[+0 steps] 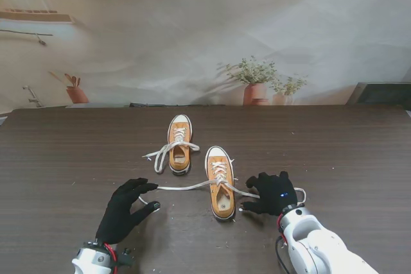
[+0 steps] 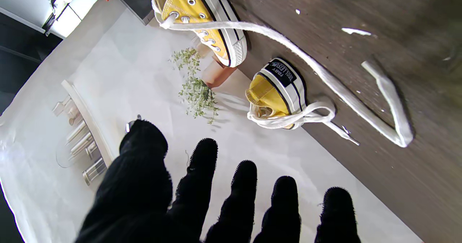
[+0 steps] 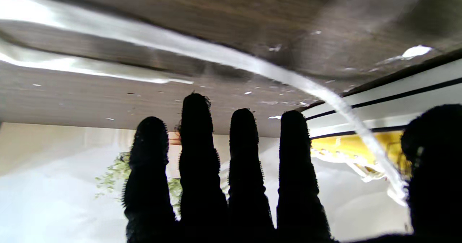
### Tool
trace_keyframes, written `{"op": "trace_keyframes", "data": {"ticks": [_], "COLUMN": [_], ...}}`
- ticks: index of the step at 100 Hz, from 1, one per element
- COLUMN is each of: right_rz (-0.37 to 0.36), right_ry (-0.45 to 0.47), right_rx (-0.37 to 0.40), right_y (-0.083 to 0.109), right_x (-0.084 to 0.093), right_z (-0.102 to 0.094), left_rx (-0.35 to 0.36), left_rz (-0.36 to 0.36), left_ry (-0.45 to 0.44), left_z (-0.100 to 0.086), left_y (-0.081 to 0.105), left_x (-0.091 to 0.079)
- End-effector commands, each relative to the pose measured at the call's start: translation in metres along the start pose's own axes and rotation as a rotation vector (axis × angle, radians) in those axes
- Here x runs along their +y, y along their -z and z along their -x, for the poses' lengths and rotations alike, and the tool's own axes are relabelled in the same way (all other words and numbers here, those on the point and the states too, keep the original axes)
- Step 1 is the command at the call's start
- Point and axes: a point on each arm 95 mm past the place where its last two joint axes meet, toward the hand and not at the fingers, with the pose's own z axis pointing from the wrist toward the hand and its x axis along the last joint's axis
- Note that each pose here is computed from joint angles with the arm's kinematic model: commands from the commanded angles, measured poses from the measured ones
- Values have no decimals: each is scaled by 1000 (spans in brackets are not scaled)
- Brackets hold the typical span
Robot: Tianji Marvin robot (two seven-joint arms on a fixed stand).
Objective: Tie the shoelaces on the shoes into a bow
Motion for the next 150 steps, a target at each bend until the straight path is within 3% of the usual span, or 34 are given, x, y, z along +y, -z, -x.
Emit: {"op": "trace_keyframes", "data": {"ticks": [1,26,65,102,121,150], "right_rz": [-14,-16,59,205,181,135], "right_ry": [4,-27,-124,-501,-749,-880], "right_rx": [9,20,-17,-39,-83,-93], "right_y": [-5,-20,-28,-12,-13,-10], "right_x": [0,-9,-15,3,12,17], "right_z": [-3,-21,-25,-25,-23,-17], "left_rx": [13,24,27,10,19,11], "left_rz": [16,37,10,-6,0,1], "left_ry": [-5,3,34,65,74,77], "left_z": [-5,-5,-6,-6,-7,-8], "left_y": [1,1,1,2,2,-5], "left_x": [1,4,5,5,6,8]}}
